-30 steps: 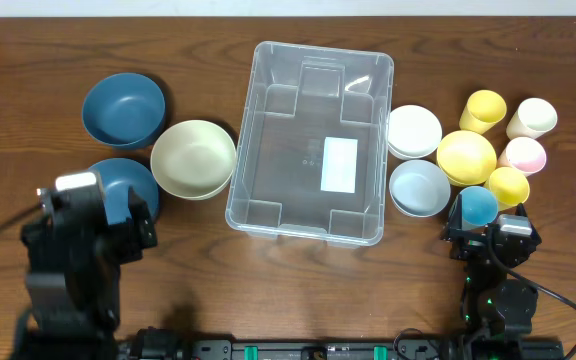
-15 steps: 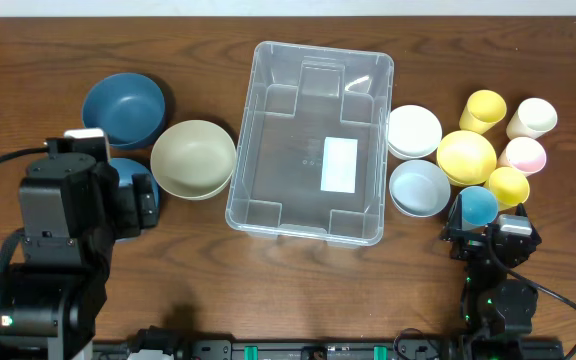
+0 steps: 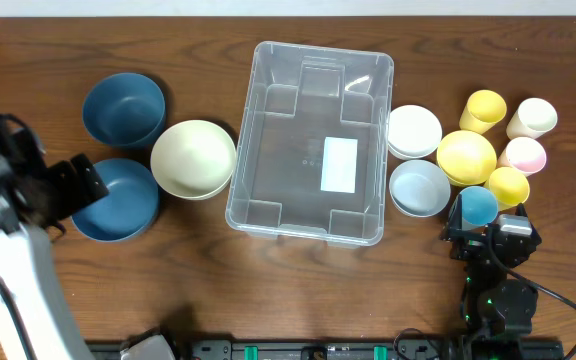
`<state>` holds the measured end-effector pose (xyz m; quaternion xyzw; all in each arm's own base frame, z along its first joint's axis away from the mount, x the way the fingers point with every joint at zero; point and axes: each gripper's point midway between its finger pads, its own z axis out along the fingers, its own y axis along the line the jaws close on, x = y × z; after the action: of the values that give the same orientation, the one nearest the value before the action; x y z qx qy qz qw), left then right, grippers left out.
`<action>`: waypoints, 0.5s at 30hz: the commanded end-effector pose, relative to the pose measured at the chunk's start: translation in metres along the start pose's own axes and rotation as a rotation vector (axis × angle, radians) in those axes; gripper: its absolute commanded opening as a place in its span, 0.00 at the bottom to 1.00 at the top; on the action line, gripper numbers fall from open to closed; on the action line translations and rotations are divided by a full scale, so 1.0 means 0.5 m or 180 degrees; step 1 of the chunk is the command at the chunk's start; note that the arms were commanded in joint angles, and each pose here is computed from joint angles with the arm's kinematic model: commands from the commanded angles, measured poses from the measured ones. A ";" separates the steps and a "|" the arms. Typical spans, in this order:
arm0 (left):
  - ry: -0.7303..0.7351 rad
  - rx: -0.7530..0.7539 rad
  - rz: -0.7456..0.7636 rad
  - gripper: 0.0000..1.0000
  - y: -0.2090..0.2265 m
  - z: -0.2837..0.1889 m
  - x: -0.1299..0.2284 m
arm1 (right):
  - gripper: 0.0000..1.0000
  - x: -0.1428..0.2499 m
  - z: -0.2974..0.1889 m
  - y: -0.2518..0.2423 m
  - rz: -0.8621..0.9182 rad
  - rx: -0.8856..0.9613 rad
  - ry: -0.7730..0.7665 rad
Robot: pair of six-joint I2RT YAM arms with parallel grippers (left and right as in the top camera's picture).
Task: Pack container
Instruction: 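Move the left gripper to the lower teal bowl and grip its rim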
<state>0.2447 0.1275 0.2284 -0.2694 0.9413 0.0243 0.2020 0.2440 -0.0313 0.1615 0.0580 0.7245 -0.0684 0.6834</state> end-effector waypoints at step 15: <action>0.0808 0.0729 0.0122 0.98 0.067 0.182 0.007 | 0.99 0.000 -0.001 0.003 0.0042 -0.0013 -0.0005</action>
<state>0.2605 0.1649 0.1514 -0.2571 0.9512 -0.1196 0.1217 0.2440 -0.0312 0.1614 0.0578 0.7247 -0.0682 0.6833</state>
